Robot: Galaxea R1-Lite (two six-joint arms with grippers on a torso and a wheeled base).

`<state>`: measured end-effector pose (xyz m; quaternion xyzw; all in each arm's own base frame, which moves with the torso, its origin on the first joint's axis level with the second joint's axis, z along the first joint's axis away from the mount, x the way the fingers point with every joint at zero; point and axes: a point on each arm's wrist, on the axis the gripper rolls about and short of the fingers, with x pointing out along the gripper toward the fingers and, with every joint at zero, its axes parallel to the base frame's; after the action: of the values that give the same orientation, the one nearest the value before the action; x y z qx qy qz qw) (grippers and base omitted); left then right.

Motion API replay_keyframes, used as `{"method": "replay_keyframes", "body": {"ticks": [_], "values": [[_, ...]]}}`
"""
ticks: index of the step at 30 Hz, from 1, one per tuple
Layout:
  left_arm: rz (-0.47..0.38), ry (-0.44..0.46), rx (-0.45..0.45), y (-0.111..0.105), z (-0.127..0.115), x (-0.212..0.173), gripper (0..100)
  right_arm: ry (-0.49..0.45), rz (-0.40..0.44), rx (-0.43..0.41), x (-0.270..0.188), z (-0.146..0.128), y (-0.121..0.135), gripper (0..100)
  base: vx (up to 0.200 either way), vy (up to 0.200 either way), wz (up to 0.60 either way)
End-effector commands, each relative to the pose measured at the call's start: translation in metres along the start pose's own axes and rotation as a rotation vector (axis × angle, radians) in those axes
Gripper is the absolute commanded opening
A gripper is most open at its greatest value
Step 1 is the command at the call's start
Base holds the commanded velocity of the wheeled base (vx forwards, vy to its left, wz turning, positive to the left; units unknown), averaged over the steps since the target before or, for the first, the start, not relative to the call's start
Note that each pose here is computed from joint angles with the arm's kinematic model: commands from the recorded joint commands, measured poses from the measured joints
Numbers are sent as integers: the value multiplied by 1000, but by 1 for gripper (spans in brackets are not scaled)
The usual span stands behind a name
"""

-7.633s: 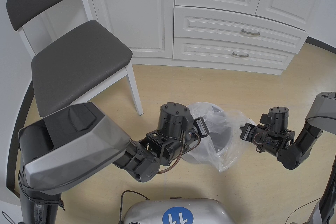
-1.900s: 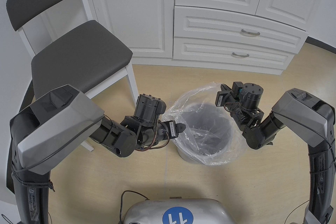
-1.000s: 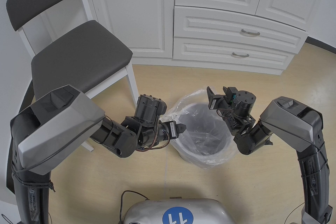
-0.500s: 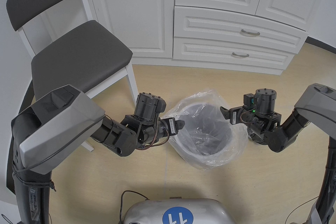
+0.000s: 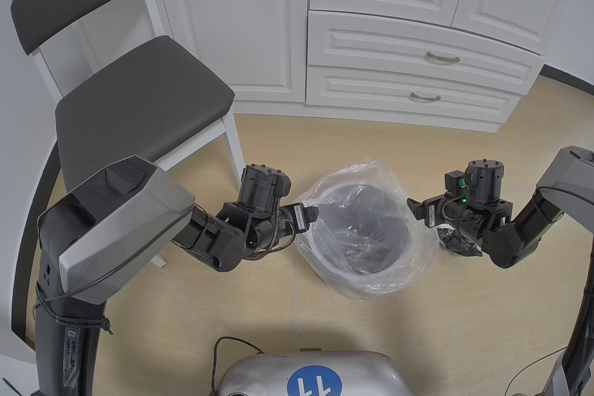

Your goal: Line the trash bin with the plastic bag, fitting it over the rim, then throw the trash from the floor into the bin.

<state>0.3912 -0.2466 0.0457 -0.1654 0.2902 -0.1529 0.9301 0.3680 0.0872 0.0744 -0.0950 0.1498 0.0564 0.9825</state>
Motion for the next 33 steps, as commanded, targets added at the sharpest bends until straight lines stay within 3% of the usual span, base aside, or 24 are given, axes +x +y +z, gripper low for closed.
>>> {"method": "replay_keyframes", "body": {"ticks": [1, 15, 33], "values": [[25, -2, 0, 3, -6, 11, 100, 39, -2, -16, 4, -10, -3, 100, 0, 0, 0], [32, 6, 1, 6, -10, 14, 100, 136, -15, -49, 32, -49, -25, 100, 0, 0, 0], [44, 3, 13, 11, -11, 22, 100, 188, -33, -42, 79, -91, -26, 100, 0, 0, 0]]}}
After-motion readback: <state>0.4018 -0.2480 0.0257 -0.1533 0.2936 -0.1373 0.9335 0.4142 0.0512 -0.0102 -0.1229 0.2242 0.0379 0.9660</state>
